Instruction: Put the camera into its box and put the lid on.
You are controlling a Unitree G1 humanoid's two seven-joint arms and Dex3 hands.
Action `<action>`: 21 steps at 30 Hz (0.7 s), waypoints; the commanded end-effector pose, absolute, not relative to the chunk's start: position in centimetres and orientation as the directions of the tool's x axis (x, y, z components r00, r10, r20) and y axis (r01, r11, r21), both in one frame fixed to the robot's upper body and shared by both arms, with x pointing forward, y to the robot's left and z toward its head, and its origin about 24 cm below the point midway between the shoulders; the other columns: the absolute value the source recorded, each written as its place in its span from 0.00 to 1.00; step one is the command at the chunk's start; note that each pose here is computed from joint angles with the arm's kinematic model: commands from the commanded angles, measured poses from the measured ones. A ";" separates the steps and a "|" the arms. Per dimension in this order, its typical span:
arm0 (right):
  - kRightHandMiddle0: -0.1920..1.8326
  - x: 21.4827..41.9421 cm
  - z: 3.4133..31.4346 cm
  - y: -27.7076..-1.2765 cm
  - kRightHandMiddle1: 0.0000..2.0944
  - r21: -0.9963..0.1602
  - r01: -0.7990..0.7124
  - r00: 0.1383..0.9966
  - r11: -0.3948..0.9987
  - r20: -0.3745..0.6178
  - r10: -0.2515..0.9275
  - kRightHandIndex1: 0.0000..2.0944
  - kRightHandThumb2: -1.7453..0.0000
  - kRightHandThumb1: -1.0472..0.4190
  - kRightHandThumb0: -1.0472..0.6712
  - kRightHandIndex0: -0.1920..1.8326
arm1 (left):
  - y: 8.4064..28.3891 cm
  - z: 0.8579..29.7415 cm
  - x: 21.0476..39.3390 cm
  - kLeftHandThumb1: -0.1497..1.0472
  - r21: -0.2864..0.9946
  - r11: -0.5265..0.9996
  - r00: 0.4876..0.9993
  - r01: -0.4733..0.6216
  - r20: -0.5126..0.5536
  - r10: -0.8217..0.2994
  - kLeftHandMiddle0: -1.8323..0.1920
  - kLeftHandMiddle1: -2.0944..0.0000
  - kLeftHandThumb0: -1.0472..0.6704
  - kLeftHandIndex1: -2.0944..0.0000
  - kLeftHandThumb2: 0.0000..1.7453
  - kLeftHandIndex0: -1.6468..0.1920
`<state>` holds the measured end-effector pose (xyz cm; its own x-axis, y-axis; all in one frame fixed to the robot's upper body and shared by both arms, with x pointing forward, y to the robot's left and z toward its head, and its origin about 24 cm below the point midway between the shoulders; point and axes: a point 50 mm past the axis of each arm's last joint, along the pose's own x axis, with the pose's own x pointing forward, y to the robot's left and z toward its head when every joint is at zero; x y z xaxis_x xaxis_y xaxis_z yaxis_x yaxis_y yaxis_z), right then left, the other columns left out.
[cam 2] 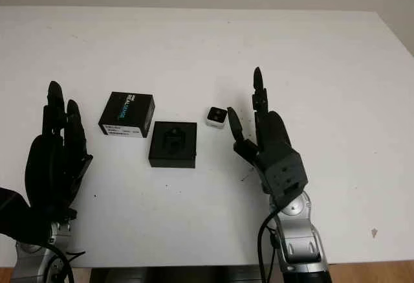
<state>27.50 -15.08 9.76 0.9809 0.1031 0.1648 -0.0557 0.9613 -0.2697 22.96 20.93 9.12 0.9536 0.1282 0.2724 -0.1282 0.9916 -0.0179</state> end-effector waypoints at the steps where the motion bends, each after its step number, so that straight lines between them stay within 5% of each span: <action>1: 0.00 27.4 10.3 -14.9 0.02 -0.262 -0.058 0.977 0.963 0.184 0.109 0.02 0.65 0.00 0.13 0.00 | 20.9 9.4 22.8 1.00 -0.023 0.991 0.947 -0.133 0.293 0.134 1.00 0.99 0.23 0.99 0.37 1.00; 14: 0.01 28.2 11.5 -15.6 0.02 -0.199 -0.090 0.955 0.976 0.259 0.141 0.01 0.69 0.00 0.18 0.00 | 20.7 9.3 22.7 1.00 -0.024 0.990 0.947 -0.140 0.287 0.141 1.00 1.00 0.22 0.99 0.37 1.00; 17: 0.10 29.7 14.1 -17.1 0.06 -0.243 -0.074 0.927 0.967 0.341 0.157 0.05 0.87 0.01 0.21 0.10 | 20.6 9.4 22.9 1.00 -0.022 0.990 0.947 -0.137 0.291 0.137 1.00 1.00 0.22 0.99 0.37 1.00; 21: 0.22 31.8 18.0 -18.8 0.12 -0.418 -0.071 0.881 0.906 0.401 0.254 0.10 0.97 0.09 0.28 0.22 | 20.5 9.4 23.0 1.00 -0.026 0.990 0.946 -0.135 0.293 0.137 1.00 1.00 0.23 0.99 0.38 1.00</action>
<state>31.28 -18.38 16.58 0.8987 0.2266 0.3756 -0.0827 0.9284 -0.3622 22.98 20.69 9.06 0.9509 0.1420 0.2749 -0.1401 0.9898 -0.0267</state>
